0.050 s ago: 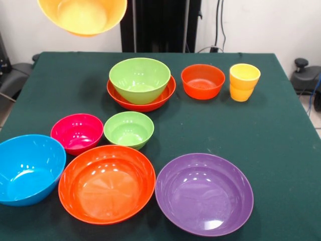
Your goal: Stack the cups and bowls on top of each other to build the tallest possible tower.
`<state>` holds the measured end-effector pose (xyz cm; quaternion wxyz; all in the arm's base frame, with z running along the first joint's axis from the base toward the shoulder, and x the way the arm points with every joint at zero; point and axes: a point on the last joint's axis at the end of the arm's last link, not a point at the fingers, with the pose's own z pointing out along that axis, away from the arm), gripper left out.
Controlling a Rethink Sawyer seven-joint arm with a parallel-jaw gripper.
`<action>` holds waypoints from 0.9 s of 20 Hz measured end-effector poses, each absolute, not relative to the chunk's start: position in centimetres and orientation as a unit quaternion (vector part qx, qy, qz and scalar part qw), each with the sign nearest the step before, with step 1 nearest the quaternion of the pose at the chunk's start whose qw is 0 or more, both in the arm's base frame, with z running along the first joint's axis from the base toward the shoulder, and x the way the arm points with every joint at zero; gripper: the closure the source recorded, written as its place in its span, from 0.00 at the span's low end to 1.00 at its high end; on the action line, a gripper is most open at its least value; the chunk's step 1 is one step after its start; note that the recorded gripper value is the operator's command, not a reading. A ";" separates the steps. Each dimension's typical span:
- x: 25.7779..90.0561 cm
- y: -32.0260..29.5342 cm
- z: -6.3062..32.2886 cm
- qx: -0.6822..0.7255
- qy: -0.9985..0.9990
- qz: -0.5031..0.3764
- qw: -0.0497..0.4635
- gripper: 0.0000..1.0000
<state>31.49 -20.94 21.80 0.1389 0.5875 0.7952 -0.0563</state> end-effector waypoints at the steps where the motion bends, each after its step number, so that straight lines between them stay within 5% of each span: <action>1: 31.5 -20.7 21.8 0.587 0.796 -0.056 0.137 1.00; 18: 32.6 -17.3 21.5 0.554 0.821 -0.046 0.128 1.00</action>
